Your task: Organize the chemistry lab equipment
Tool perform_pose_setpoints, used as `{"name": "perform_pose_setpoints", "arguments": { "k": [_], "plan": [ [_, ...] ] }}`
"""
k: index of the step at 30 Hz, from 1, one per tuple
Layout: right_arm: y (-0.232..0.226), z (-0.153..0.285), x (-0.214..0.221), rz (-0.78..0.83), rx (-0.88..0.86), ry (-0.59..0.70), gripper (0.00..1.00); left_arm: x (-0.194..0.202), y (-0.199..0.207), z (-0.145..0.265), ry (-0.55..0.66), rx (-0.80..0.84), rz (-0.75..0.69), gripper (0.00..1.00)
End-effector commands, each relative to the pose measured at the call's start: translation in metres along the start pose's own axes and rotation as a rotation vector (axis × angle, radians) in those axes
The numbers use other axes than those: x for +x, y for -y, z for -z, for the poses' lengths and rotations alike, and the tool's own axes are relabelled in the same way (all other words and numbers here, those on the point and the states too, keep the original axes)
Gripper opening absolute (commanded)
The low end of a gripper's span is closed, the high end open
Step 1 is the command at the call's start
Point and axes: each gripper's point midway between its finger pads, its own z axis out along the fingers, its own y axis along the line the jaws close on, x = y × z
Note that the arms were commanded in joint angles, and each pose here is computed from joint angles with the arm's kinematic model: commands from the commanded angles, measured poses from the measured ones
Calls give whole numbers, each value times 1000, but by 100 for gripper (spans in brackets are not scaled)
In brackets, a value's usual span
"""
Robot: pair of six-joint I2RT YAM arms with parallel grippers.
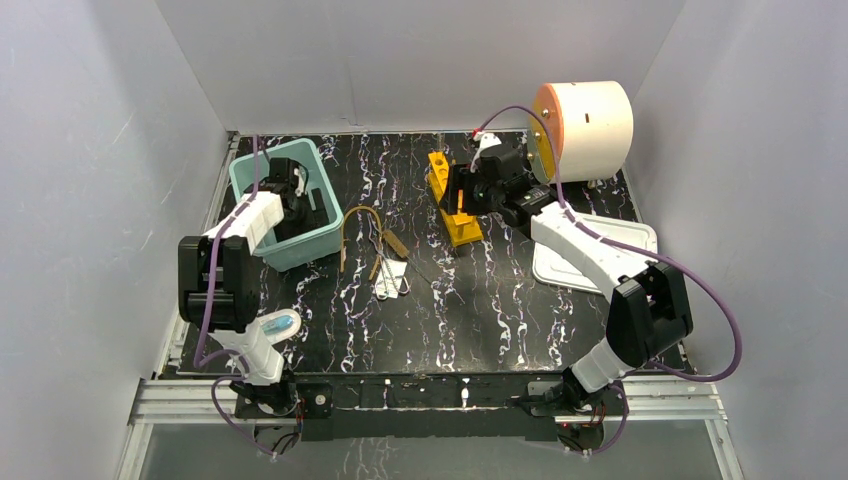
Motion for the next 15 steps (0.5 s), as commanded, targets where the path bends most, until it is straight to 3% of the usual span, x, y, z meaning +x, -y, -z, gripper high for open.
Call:
{"name": "perform_pose_setpoints", "arguments": {
  "k": [1,9,15],
  "plan": [
    [-19,9,-31,20,-28,71,72,-31,7,36,92,19,5,78],
    [-45,7,-21,136,-62,51,73,-64,10,95,219,29,20,97],
    [-71,-8,20,269,-68,-44,73,-84,18,152,346,89,16,98]
  ]
}}
